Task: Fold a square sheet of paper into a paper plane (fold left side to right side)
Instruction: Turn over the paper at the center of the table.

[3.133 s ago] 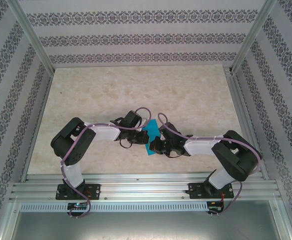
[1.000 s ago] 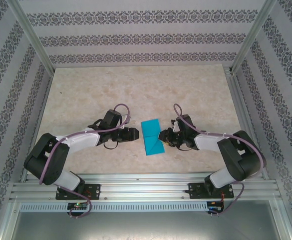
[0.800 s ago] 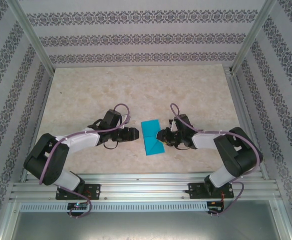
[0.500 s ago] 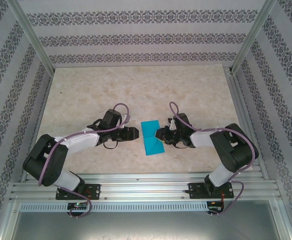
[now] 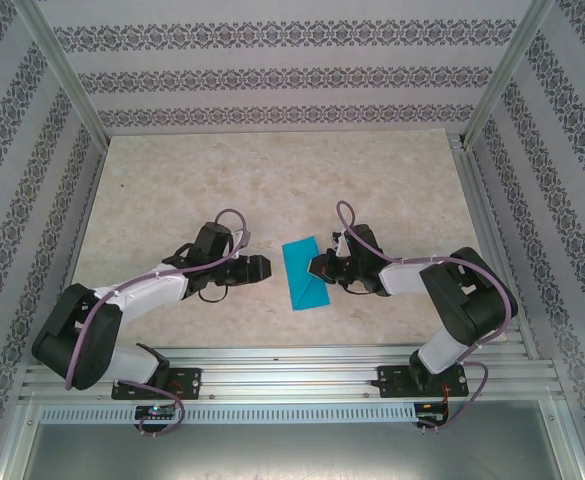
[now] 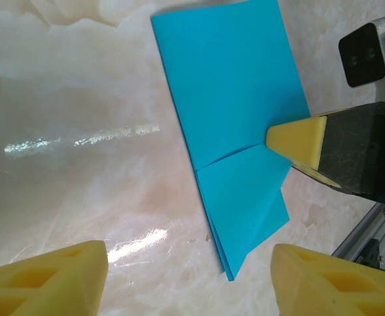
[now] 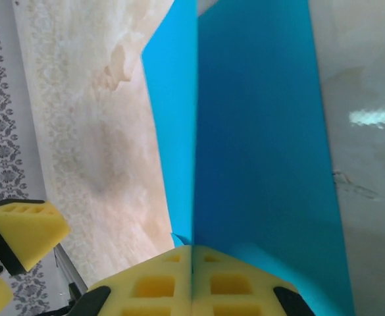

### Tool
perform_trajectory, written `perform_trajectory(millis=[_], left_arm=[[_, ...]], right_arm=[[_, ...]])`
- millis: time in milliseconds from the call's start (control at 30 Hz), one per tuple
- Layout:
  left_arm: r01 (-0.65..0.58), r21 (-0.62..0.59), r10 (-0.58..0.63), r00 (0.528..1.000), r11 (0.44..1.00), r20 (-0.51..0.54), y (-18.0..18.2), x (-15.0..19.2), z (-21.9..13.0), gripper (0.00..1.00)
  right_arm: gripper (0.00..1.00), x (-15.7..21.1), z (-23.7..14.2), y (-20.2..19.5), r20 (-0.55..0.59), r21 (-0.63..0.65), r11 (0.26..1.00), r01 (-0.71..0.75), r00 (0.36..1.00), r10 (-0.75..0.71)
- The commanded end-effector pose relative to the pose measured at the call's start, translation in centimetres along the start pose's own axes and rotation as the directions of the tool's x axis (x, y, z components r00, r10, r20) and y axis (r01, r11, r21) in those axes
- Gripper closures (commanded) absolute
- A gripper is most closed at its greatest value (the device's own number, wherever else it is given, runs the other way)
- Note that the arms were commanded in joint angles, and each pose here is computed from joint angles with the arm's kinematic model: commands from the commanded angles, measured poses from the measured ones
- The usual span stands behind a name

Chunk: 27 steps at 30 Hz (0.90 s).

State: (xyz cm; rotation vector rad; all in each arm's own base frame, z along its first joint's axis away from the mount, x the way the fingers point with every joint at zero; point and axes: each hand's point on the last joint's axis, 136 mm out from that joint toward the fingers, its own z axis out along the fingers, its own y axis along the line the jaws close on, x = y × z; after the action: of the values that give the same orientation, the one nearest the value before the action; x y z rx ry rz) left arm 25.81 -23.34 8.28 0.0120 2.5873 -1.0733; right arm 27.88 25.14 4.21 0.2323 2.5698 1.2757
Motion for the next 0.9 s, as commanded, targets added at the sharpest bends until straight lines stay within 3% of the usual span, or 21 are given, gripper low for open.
perform_trajectory(millis=[0, 200, 433, 533, 667, 867], left_arm=[[-0.013, 0.074, 0.007, 0.997, 0.997, 0.074, -1.4, -1.2, -1.6, 0.26], [-0.059, 0.255, -0.011, 0.965, 0.965, 0.263, -5.4, -3.7, -6.4, 0.0], [-0.232, 0.527, 0.019, 0.926, 0.817, 0.378, -14.1, -6.1, -12.5, 0.0], [-0.285, 0.583, 0.041, 0.918, 0.761, 0.395, -16.6, -6.4, -14.3, 0.0], [-0.318, 0.612, 0.071, 0.917, 0.724, 0.392, -18.7, -6.7, -14.9, 0.0], [-0.338, 0.666, 0.117, 0.928, 0.665, 0.355, -21.5, -6.1, -14.0, 0.04]], right_arm=[[1.0, -1.4, -1.5, 3.6, 0.067, -0.086, 0.992, 0.093, 0.994, -0.087], [1.0, -4.1, -6.5, 8.1, 0.208, -0.152, 0.962, 0.226, 0.959, -0.192], [1.0, -6.9, -13.9, 16.1, 0.385, -0.339, 0.858, 0.386, 0.889, -0.248], [1.0, -7.2, -16.3, 19.1, 0.434, -0.38, 0.811, 0.444, 0.86, -0.267], [1.0, -6.9, -18.3, 22.0, 0.457, -0.439, 0.762, 0.476, 0.848, -0.267], [1.0, -5.8, -18.4, 24.0, 0.444, -0.48, 0.73, 0.487, 0.852, -0.277]])
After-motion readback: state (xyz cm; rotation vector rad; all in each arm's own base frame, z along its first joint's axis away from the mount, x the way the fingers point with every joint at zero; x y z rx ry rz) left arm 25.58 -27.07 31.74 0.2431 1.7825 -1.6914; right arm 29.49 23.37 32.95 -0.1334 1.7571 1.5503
